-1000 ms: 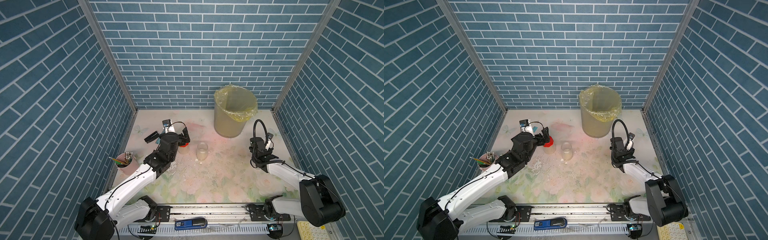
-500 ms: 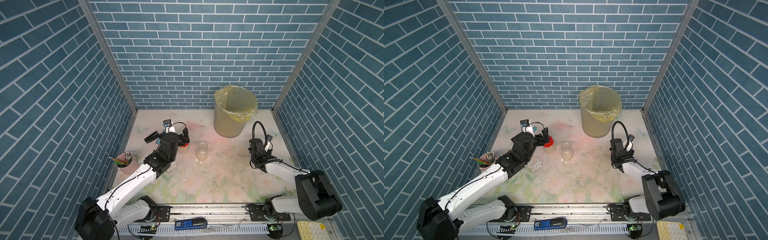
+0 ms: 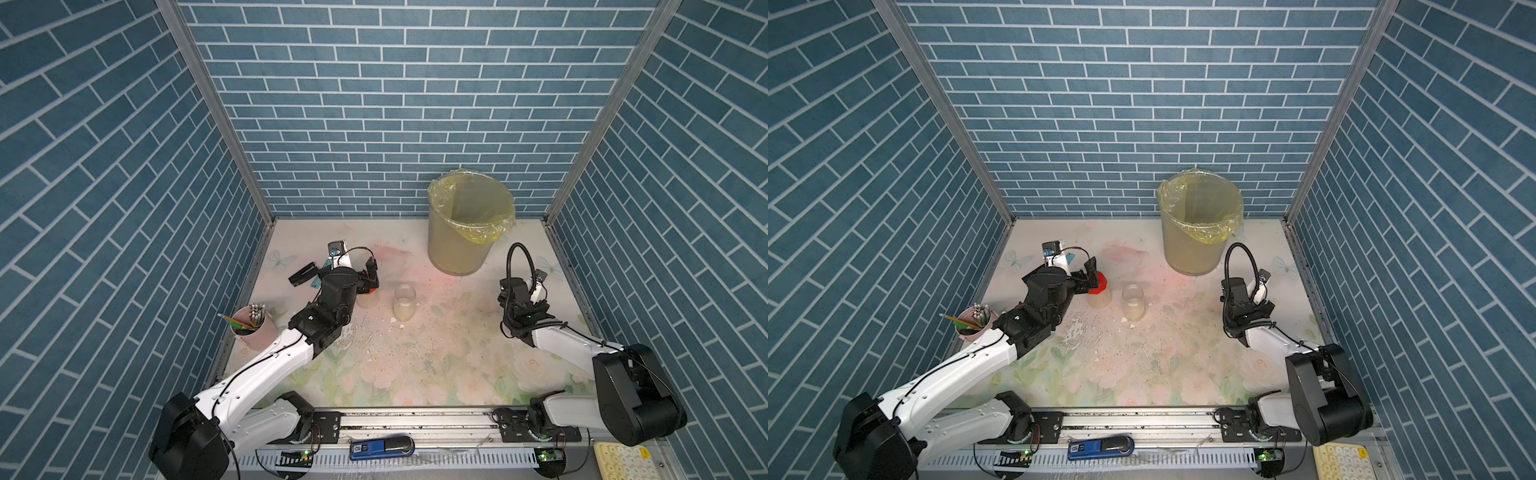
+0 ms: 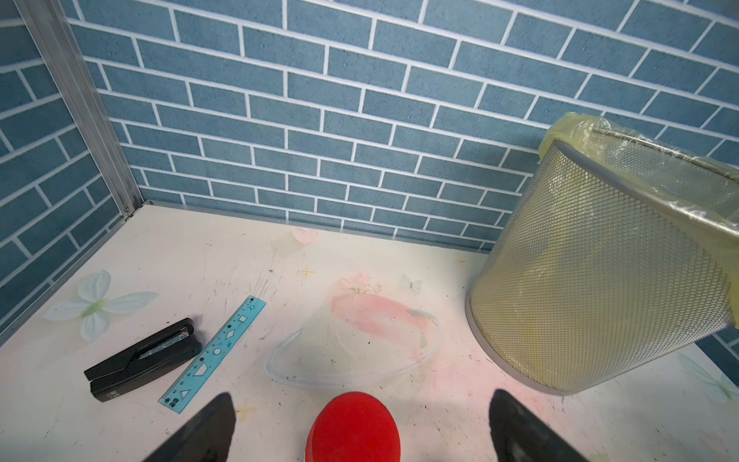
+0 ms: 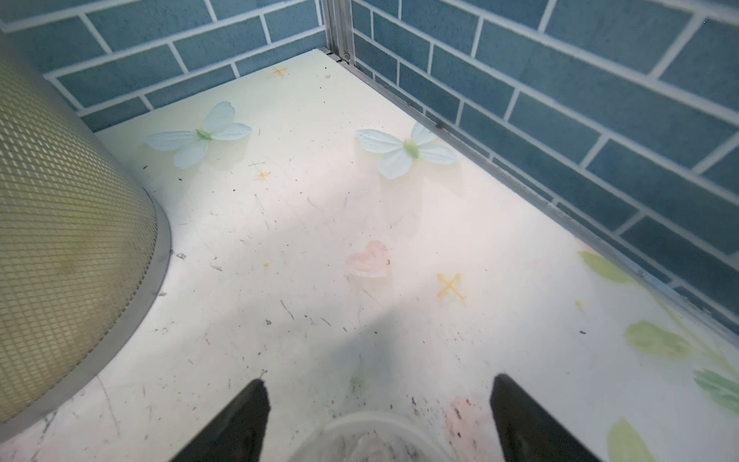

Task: Empty moldy rice from jars
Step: Place the jar at the center of the board, then pick up the jar from the center of the board.

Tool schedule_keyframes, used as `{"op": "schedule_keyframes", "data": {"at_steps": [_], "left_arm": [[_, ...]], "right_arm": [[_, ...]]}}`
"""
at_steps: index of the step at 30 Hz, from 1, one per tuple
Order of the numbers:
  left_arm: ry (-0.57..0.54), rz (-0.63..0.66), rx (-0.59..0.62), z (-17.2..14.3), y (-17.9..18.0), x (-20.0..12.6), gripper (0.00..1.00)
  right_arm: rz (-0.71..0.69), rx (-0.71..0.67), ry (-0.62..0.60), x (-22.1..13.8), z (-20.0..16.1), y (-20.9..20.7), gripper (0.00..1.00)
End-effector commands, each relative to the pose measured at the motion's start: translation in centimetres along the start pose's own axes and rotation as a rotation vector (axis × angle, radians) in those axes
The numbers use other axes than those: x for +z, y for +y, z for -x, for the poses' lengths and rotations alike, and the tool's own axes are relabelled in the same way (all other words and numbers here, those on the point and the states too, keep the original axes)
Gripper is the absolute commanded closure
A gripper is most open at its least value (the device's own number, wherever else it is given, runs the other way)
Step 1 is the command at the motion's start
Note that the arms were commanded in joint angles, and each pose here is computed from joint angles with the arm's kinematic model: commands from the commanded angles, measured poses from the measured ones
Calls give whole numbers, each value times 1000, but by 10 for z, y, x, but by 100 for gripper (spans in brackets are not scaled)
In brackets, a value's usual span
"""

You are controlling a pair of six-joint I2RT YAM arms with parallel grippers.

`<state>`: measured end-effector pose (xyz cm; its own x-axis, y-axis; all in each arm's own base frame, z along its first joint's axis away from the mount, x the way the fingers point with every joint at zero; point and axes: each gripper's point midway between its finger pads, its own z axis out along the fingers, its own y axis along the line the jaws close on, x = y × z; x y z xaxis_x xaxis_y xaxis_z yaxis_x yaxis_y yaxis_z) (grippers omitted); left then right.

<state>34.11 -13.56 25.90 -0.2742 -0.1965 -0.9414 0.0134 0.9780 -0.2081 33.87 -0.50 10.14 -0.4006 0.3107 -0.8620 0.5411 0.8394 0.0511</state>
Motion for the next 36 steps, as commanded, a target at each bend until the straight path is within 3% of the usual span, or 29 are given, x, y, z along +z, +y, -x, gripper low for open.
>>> {"op": "schedule_keyframes", "data": {"at_steps": [1,7,11,14,18,22,28,36], "left_arm": [[2,19,16,-2,4,2,0],[15,19,32,-5,4,3,0],[21,25,47,-7,6,2,1],[28,47,62,-9,11,0,0],[18,110,60,-8,25,-5,0],[18,146,45,-8,35,-13,1],[55,161,7,-24,45,-18,0],[41,156,-36,-44,60,-31,0]], "right_arm": [[3,23,-6,-6,6,-4,5],[41,8,-21,-25,28,-2,1],[67,-86,-54,-52,56,5,1],[176,-173,-63,-77,70,27,1],[382,-265,16,-119,69,72,1],[581,-349,76,-158,51,122,1],[920,-421,71,-211,2,199,1],[1055,-563,125,-225,-70,253,2]]}}
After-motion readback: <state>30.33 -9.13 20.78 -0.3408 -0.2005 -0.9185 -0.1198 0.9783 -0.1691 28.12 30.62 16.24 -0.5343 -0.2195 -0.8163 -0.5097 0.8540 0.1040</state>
